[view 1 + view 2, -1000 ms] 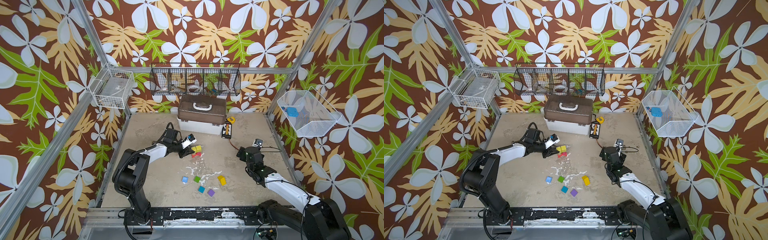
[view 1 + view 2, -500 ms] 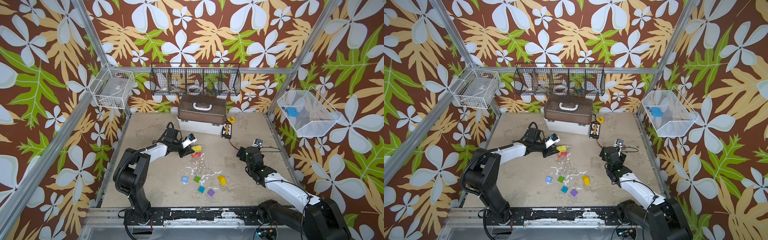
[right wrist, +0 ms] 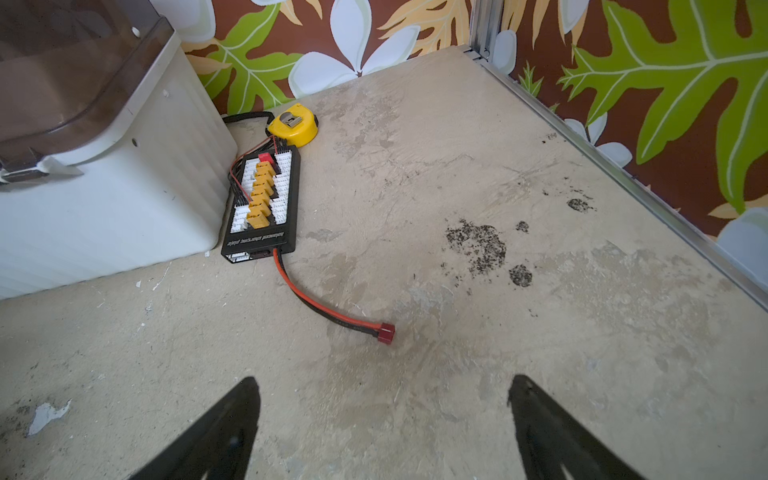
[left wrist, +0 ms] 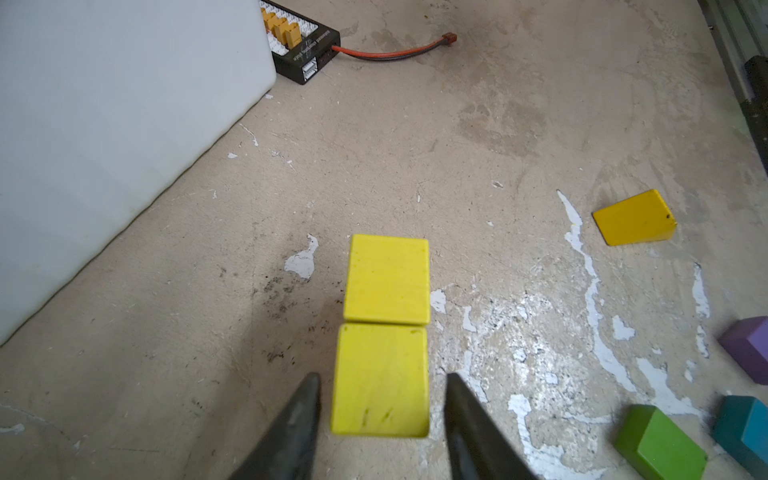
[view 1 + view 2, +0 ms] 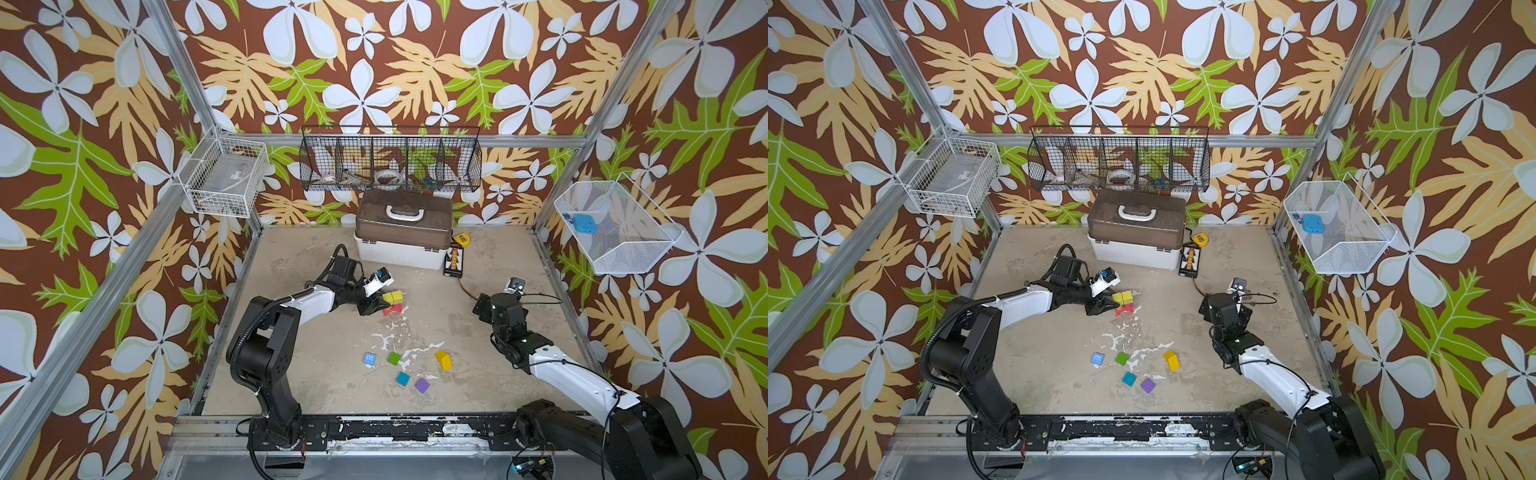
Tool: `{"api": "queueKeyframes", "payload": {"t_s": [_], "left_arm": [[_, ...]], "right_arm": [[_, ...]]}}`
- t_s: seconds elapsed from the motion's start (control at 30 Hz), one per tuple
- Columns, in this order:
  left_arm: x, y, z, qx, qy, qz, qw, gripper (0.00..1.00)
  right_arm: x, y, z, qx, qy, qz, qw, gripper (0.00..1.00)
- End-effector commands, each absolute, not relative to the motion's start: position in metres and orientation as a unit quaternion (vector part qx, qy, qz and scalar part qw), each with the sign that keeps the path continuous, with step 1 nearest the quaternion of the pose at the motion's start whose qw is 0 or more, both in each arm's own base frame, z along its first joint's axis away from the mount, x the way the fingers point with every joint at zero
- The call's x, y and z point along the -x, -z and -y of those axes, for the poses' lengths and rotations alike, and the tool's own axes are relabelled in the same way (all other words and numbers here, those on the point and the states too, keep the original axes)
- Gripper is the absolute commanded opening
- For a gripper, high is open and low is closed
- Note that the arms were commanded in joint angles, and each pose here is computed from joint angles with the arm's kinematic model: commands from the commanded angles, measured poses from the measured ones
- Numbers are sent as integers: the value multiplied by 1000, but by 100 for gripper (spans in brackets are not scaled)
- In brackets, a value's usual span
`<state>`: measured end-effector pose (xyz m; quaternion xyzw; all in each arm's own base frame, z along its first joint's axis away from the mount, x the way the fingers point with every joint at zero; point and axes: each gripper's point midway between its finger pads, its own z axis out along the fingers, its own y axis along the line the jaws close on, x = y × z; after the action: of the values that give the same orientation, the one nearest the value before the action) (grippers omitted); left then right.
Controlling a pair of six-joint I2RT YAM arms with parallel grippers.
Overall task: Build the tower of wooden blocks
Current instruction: 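Lower the yellow cube beside the yellow block on the stack with the left gripper, then open the left gripper and raise it while the right arm swings toward the loose blocks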
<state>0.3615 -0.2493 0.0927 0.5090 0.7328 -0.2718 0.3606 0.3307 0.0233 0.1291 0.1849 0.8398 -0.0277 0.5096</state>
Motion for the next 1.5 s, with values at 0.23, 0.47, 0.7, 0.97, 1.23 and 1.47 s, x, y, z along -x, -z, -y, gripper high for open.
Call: {"api": "queueKeyframes", "payload": {"t_s": [0.23, 0.47, 0.7, 0.97, 1.23, 1.47], "left_arm": [[-354, -108, 252, -516, 284, -719, 370, 100], [-353, -156, 247, -474, 279, -716, 430, 100], [-338, -250, 180, -242, 216, -708, 627, 100], [-289, -221, 54, 116, 169, -675, 709, 100], [-300, -180, 45, 120, 102, -721, 675, 100], [-280, -166, 50, 106, 151, -685, 705, 100]], "right_arm": [[-333, -132, -23, -186, 29, -837, 513, 93], [-334, -133, -23, -186, 30, -837, 514, 93], [-333, -133, -23, -187, 29, -837, 513, 93], [-335, -130, -23, -187, 34, -840, 509, 92], [-333, -131, -19, -198, 43, -837, 509, 90], [-328, -134, -15, -206, 44, -831, 516, 91]]}}
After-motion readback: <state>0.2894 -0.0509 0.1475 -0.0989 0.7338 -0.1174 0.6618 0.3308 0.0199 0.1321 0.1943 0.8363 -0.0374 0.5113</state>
